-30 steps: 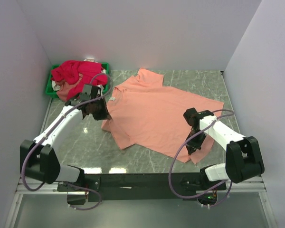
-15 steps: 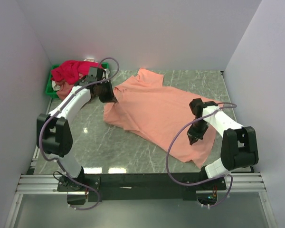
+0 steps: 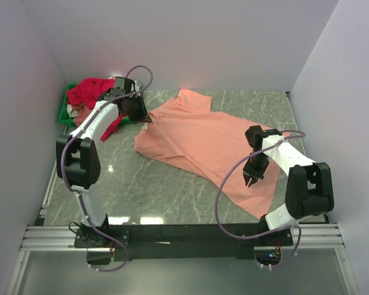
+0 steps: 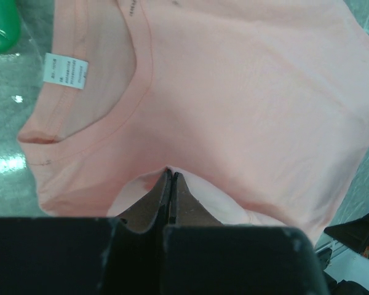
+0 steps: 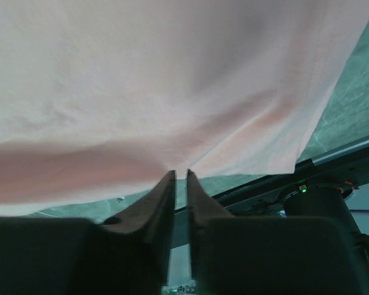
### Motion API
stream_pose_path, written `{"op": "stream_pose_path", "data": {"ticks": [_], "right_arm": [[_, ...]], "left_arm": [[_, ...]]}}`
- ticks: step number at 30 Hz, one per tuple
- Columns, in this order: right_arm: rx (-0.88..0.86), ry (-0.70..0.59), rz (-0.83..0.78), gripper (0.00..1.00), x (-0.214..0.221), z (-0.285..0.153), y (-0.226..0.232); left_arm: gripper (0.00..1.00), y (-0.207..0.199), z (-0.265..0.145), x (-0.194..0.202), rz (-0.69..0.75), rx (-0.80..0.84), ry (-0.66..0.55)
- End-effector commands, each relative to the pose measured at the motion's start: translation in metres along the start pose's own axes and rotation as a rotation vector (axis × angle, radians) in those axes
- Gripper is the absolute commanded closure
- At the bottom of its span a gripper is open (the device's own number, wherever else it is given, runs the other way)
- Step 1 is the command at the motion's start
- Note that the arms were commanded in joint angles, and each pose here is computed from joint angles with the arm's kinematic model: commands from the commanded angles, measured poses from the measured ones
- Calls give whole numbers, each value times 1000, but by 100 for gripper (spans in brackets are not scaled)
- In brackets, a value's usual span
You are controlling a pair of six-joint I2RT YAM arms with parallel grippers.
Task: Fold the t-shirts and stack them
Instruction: Fold the tshirt
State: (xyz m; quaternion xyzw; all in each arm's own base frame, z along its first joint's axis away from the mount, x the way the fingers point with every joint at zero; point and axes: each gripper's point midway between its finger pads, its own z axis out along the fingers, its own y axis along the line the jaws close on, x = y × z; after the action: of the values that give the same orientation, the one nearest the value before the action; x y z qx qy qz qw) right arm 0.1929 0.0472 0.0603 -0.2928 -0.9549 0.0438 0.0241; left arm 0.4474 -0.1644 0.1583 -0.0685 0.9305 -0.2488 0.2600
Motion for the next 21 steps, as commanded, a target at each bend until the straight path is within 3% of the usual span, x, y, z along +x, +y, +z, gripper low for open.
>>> {"op": "stream_pose_path", "data": {"ticks": [1,4,10,21], "right_arm": [[-3,18,-25,76,20,2,-3],[10,37,-30,66,38,9,-5],[47,66,9,56,65,23,-25],[103,15,78,51,69,30,-45]], "left_arm": [[100,3,-5,-24,18,23,-42],[100,8,-4,-31,27,30,-47],[100,12,-2,-34,28,36,-43],[100,8,-6,-36,28,58,-50]]}}
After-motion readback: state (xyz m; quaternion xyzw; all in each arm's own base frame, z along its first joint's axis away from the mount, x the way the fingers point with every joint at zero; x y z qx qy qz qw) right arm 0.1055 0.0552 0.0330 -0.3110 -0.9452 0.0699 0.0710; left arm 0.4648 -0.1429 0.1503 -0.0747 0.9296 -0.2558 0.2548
